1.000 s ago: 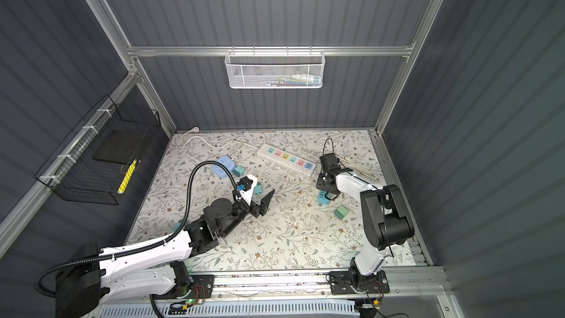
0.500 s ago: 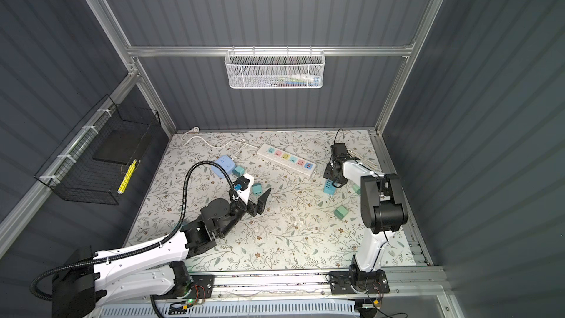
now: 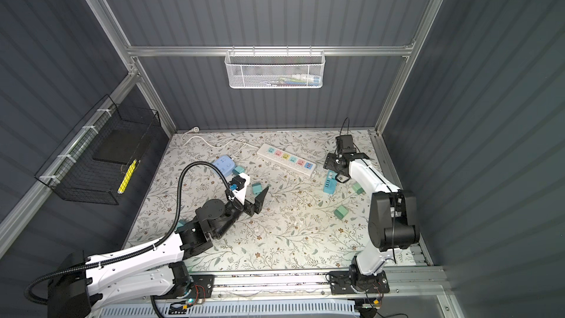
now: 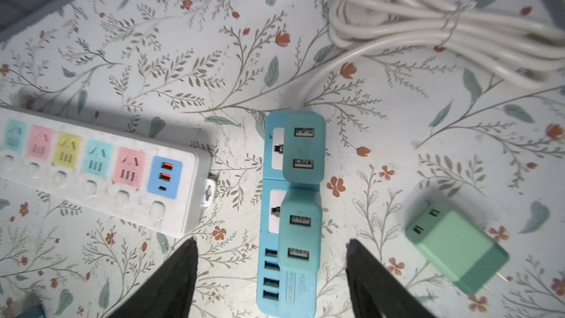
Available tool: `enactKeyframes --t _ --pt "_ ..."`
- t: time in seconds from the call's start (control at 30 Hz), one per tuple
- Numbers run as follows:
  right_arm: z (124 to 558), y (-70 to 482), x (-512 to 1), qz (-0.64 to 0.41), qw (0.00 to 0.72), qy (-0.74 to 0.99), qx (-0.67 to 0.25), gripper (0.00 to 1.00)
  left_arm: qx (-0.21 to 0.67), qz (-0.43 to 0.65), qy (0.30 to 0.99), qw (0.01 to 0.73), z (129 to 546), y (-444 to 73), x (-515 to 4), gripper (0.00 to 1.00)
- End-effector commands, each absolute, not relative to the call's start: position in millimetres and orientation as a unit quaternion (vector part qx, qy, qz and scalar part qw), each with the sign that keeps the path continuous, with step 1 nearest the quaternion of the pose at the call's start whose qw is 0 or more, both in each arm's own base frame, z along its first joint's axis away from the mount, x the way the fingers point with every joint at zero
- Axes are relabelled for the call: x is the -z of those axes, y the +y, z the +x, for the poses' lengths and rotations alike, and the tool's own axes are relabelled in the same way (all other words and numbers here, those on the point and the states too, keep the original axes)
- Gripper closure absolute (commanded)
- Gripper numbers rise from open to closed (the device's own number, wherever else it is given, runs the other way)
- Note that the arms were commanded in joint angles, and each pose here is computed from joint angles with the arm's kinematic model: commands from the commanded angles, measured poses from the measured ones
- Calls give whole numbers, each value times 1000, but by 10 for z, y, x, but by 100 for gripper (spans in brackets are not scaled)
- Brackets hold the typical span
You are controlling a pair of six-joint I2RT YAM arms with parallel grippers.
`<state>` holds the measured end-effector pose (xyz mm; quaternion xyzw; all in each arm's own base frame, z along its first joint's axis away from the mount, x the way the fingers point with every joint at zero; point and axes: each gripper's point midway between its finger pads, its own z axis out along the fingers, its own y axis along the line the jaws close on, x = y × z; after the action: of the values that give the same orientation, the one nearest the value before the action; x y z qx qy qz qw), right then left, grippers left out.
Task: Insert the plug
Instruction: 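Move the open right gripper over the sockets of the white power strip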
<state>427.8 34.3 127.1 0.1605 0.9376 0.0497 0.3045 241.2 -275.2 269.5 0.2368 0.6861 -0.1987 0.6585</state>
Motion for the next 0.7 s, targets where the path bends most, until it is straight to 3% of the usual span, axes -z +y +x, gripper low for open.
enactKeyframes --t 0.0,0.17,0.37,0.67 --pt "4206 205 -1189 165 284 944 -20 24 198 233 682 664 2409 -2734 -2773 17" --pt "4287 468 -1235 122 287 947 -71 29 194 232 686 662 2420 -2727 -2766 17" --pt "4484 1090 -1285 17 279 955 -99 17 189 221 693 659 2459 -2721 -2733 15" --pt "4966 1444 -985 13 234 960 -152 4 160 187 719 650 2537 -2586 -2641 10"
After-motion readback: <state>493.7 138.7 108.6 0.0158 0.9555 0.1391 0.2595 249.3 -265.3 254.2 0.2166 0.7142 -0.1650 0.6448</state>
